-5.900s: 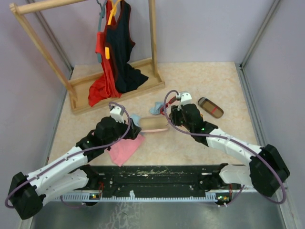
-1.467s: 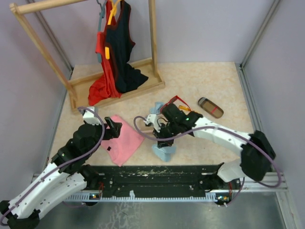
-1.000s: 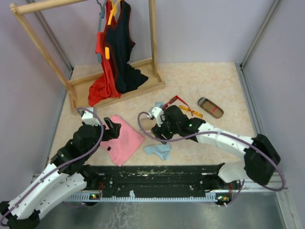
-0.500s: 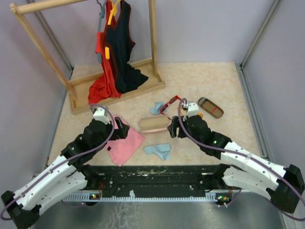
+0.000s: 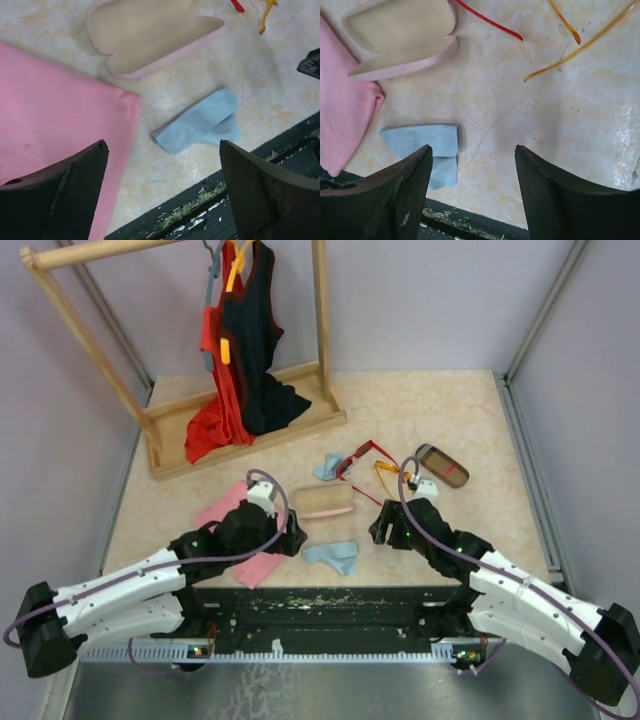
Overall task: Organize the sunglasses
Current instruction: Move the distractor to the center of the board.
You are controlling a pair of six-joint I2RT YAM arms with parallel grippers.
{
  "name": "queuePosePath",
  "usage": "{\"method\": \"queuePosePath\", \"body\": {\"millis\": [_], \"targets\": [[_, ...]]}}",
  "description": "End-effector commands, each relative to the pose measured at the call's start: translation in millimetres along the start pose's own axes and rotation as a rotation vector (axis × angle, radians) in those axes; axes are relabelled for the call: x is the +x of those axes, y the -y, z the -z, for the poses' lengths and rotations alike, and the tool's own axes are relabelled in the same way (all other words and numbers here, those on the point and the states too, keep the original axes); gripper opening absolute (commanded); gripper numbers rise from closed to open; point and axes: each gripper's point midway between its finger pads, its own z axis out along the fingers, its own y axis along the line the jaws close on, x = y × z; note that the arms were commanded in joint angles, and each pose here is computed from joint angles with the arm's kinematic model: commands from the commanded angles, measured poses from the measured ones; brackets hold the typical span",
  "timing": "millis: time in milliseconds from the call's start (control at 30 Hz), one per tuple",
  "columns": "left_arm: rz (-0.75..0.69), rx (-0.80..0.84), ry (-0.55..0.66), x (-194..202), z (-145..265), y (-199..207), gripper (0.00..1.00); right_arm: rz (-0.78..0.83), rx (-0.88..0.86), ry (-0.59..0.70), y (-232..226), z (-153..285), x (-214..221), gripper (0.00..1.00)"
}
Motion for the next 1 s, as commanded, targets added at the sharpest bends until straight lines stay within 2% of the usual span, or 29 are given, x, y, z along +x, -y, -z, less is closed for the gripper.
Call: {"method": "queuePosePath", "body": {"millis": [0,167,367,533,700,967], "targets": [[0.024,0.069,-0.012,17.5,-11.0,27.6,0.95,-0.081,-0.005,-0.027,1.4,-3.3,10.8,0.67],[0.030,0.135,-0.055,42.6,-17.7,43.4,0.85,-0.093,0.002,-0.009,4.5,-3.3,9.8,0.66],[0.024,0.163,-0.077,51.6,-21.2,46.7,0.78,-0.091,-0.010,-0.032,3.3,-6.6,16.5,0.65],[0.016,0.119,-0.069,54.6,-28.1,38.3,0.71,-0.094,-0.037,-0.047,-1.1,-10.4,21.2,0.64],[0.022,0.059,-0.053,55.2,-35.8,26.2,0.71,-0.085,-0.035,-0.056,-0.9,-12.0,23.0,0.64],[0.057,0.113,-0.134,78.5,-42.4,32.2,0.70,-0.072,-0.049,-0.078,-4.4,-17.3,27.7,0.63]]}}
